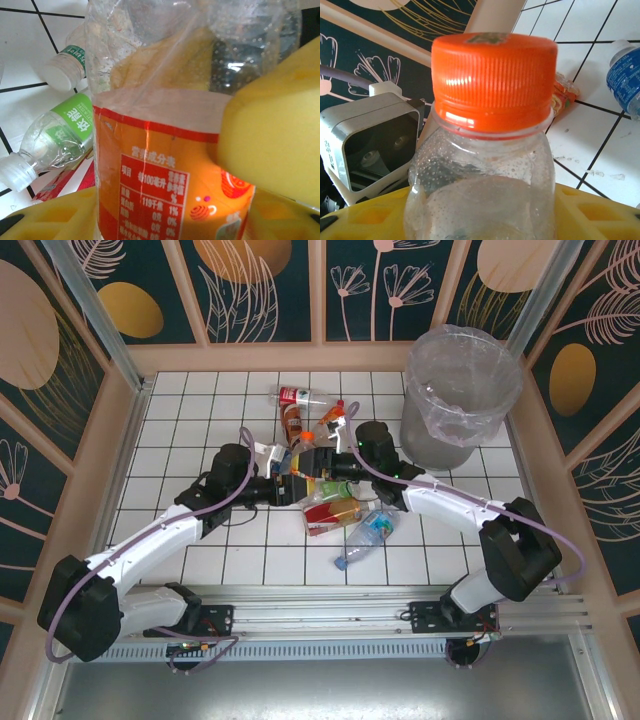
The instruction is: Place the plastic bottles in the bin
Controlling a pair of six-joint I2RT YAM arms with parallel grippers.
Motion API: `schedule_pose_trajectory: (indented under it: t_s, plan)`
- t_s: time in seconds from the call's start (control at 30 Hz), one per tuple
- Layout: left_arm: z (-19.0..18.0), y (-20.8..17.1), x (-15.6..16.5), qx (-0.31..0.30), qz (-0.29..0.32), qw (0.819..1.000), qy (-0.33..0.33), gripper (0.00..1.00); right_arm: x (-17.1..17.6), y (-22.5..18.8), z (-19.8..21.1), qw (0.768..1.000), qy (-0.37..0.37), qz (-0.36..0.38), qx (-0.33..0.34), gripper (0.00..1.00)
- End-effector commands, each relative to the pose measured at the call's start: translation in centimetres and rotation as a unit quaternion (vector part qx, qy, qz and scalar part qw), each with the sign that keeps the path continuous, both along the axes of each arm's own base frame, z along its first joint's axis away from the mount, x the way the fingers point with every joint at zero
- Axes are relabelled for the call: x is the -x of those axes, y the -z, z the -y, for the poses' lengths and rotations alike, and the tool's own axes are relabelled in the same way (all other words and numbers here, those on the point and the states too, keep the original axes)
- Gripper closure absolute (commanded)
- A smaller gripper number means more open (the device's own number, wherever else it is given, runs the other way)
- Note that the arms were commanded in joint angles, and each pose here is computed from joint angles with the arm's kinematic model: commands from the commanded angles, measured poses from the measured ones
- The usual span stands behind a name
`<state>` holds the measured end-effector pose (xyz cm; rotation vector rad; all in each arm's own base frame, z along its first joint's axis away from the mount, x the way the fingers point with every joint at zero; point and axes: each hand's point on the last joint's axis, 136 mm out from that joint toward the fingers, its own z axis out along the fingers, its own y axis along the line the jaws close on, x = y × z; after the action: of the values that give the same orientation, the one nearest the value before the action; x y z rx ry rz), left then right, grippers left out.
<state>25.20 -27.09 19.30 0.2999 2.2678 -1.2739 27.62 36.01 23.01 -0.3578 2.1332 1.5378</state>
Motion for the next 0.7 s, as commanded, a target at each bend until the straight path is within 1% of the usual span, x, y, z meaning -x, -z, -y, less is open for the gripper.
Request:
schedule_pose_trajectory:
  t_s: [0.0, 0.07, 0.1, 0.13, 0.17, 0.2, 0.3, 0.4, 0.5, 0.57, 0.6, 0.67]
  plan:
    - [0.7, -0.3, 0.2, 0.008, 0.007, 1.000, 0.016, 0.44, -0.1, -2.7, -0.7, 0.999, -0.013, 0.029, -0.026, 0.46]
    - [0.7, -0.6, -0.1, 0.007, 0.015, 1.000, 0.016, 0.39, -0.1, -3.0, -0.4, 0.999, -0.007, 0.039, -0.020, 0.51]
    - [0.7, -0.8, -0.2, 0.006, 0.020, 1.000, 0.015, 0.38, -0.2, -3.1, -0.1, 0.999, -0.003, 0.042, -0.016, 0.53]
    - [0.8, -1.1, -0.4, 0.005, 0.029, 0.999, 0.015, 0.33, -0.3, -3.5, 0.2, 0.999, 0.000, 0.049, -0.015, 0.54]
    - [0.8, -1.7, -0.6, 0.005, 0.041, 0.999, 0.015, 0.25, -0.3, -3.9, 0.5, 0.998, 0.002, 0.054, -0.014, 0.54]
    - [0.8, -2.1, -0.8, 0.006, 0.052, 0.999, 0.014, 0.19, -0.4, -4.3, 0.9, 0.998, 0.005, 0.061, -0.014, 0.54]
    - [1.0, -4.3, -1.5, 0.013, 0.096, 0.995, 0.015, 0.07, -0.7, -5.4, 2.3, 0.997, 0.020, 0.078, -0.008, 0.54]
    - [1.6, -7.2, -1.5, 0.030, 0.149, 0.988, 0.036, 0.04, -1.3, -6.8, 4.2, 0.994, 0.046, 0.102, 0.002, 0.54]
    - [1.9, -10.0, -1.7, 0.035, 0.195, 0.979, 0.049, 0.01, -2.2, -8.5, 6.6, 0.986, 0.084, 0.139, 0.033, 0.53]
    - [2.1, -11.4, -1.9, 0.034, 0.217, 0.974, 0.056, 0.01, -2.8, -10.1, 8.4, 0.976, 0.113, 0.175, 0.063, 0.53]
    - [2.3, -12.9, -2.2, 0.037, 0.233, 0.970, 0.056, 0.01, -3.0, -11.0, 9.1, 0.970, 0.123, 0.194, 0.074, 0.53]
    - [2.6, -14.2, -3.0, 0.030, 0.246, 0.967, 0.055, 0.01, -3.0, -12.9, 10.2, 0.958, 0.144, 0.231, 0.092, 0.53]
